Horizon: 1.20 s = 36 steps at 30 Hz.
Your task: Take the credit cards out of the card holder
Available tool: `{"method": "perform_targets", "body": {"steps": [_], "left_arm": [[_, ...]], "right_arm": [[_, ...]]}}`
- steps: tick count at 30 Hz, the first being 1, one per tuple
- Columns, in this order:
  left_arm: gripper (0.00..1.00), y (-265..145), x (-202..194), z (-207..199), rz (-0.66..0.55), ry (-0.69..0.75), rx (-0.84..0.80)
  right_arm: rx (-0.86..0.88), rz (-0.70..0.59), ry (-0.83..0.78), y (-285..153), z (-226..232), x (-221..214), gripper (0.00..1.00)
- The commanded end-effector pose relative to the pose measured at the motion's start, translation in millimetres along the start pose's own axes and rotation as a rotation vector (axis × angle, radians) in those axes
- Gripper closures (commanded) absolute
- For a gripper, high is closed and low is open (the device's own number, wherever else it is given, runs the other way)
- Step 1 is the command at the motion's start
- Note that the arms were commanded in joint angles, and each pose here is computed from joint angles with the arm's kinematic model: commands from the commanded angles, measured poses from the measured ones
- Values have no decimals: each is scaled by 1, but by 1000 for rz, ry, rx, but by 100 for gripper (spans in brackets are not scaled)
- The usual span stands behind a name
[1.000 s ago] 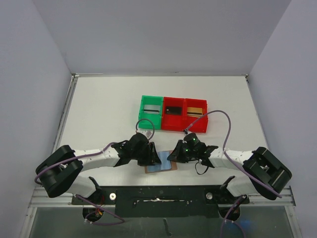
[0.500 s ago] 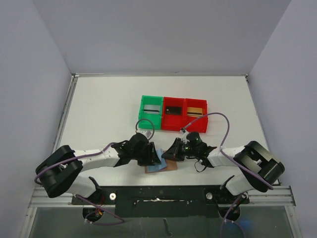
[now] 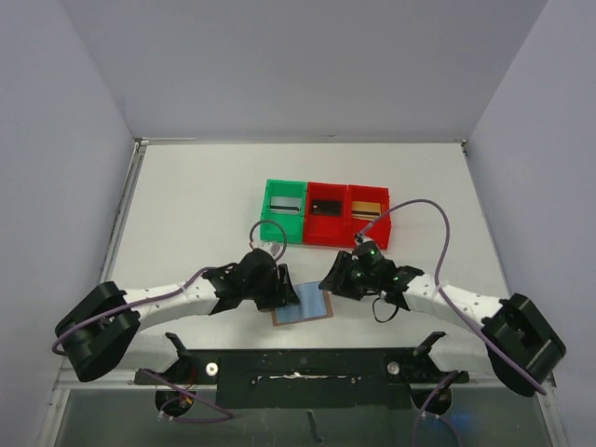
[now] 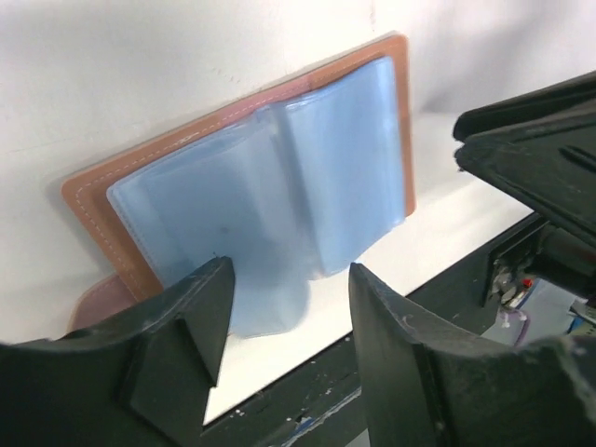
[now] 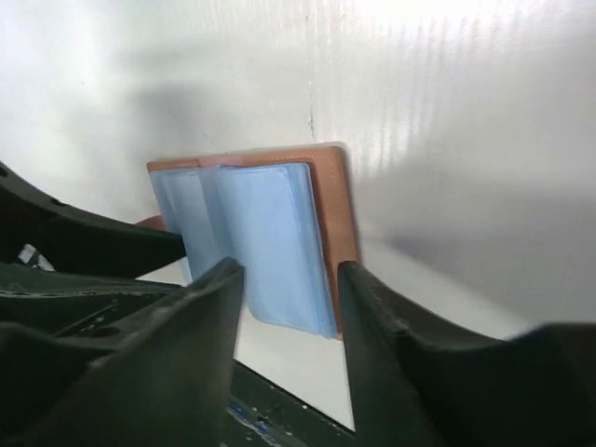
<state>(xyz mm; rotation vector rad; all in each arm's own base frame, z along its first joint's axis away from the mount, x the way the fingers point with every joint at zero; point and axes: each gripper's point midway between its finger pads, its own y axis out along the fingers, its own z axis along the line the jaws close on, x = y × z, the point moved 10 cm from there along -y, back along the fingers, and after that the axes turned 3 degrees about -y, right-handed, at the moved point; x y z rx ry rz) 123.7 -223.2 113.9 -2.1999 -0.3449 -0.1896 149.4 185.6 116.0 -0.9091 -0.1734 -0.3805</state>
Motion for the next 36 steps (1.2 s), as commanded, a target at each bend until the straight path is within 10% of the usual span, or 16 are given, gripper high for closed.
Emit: {"method": "perform_targets", "body": {"steps": [1, 10, 24, 36], "left_arm": [[46, -30, 27, -31, -156, 50, -62], [29, -100, 81, -22, -402, 45, 16], [16, -254, 160, 5, -837, -7, 338], [16, -303, 153, -21, -1040, -43, 241]], "right_arm": [[-75, -201, -124, -38, 12, 24, 46], [-259, -671, -319, -125, 14, 91, 0], [-339, -954, -401, -247, 20, 182, 2], [-242, -1094, -542, -298, 59, 178, 3]]}}
